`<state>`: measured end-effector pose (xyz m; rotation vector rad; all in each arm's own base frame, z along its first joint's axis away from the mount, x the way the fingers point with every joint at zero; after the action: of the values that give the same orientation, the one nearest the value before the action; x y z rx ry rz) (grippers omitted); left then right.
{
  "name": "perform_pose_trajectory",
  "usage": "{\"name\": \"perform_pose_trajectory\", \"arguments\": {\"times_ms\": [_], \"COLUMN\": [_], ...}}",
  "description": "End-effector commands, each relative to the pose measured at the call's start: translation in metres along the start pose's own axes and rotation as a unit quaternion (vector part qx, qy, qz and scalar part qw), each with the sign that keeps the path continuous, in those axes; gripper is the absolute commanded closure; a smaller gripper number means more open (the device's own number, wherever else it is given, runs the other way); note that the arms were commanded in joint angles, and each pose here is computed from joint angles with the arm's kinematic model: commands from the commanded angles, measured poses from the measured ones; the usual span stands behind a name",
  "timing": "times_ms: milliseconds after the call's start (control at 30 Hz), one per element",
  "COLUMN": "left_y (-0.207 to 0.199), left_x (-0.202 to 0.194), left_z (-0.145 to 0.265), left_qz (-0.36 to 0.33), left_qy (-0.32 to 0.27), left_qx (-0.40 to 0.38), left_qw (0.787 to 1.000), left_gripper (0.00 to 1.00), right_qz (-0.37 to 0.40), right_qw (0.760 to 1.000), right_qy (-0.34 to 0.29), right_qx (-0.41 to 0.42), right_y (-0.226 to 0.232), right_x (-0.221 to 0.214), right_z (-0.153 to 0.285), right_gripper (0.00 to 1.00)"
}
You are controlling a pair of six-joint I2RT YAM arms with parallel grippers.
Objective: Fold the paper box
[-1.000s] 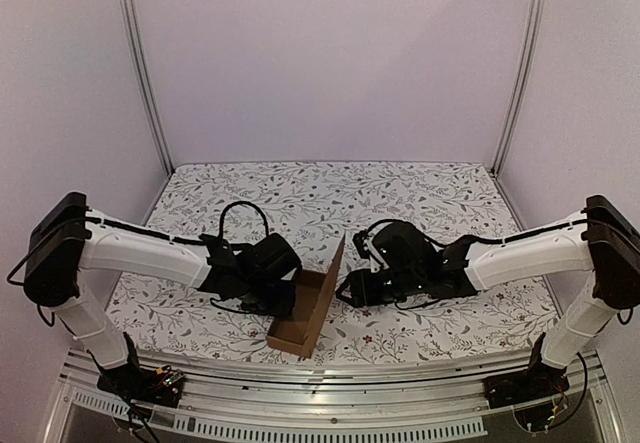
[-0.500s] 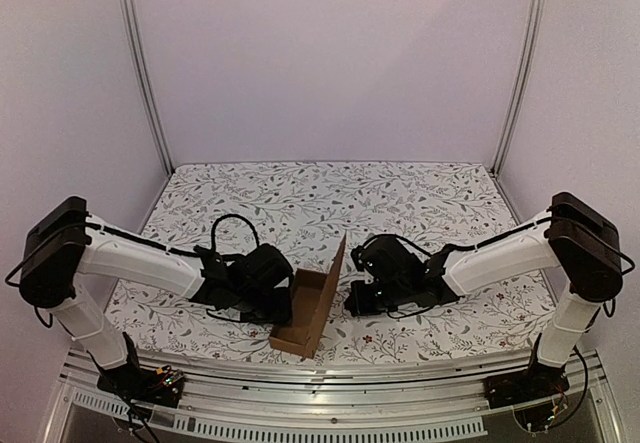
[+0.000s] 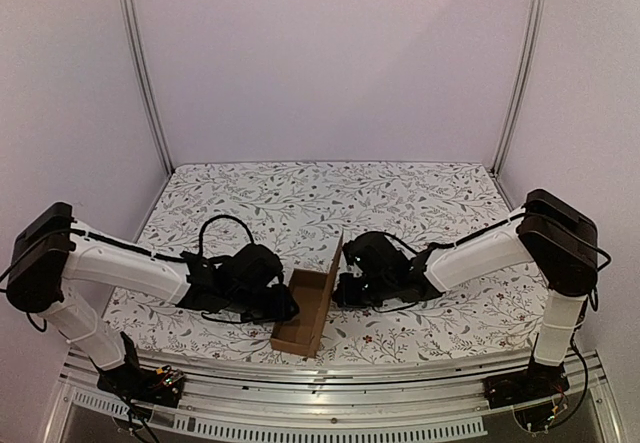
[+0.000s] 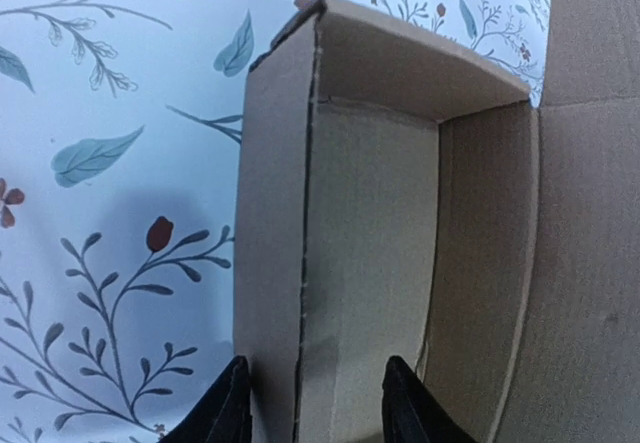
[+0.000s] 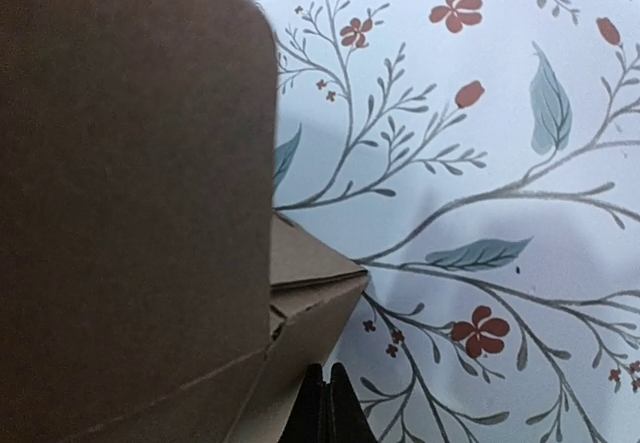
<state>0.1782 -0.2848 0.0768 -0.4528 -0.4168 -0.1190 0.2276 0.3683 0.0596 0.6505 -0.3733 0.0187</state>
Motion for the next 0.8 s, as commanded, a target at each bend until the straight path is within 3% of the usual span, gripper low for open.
{"name": "perform_pose_trajectory", "arguments": {"times_ms": [0, 467, 767], "left_y": [-0.008, -0.031, -0.039], "left_x": [-0.001, 0.003, 0.006], "left_z": [0.007, 0.008, 0.002], "left_qz": [0.013, 0.032, 0.037], "left_qy": [-0.018, -0.062, -0.072], "left_qx": [-0.047, -0.185, -0.220], "left_qw": [0.999, 0.980, 0.972], "left_gripper": [0.54, 0.35, 0.35], "right_qz": [-0.009, 0.000, 0.006], "right_qw": [1.000, 1.000, 1.000], "right_qy": [-0.013, -0.014, -0.010], "right_qx": [0.007, 0.022, 0.014], "right_y": [0.005, 0.008, -0.008], "right_x": [0.012, 0.039, 0.055], "right_z": [-0.011, -0.026, -0.030], "right_gripper": [1.00, 1.00, 1.00]}}
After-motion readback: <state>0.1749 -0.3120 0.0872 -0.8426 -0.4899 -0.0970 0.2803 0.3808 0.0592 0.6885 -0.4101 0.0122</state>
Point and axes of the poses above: each gripper's point midway between its finger pads, its own z axis back along the fingers, its own y axis along the line the jaws close on, x = y × z, the point moved 5 cm from there along z, back along the fingers, and after that the axes turned 7 degrees about -z, right-handed, at the moved point
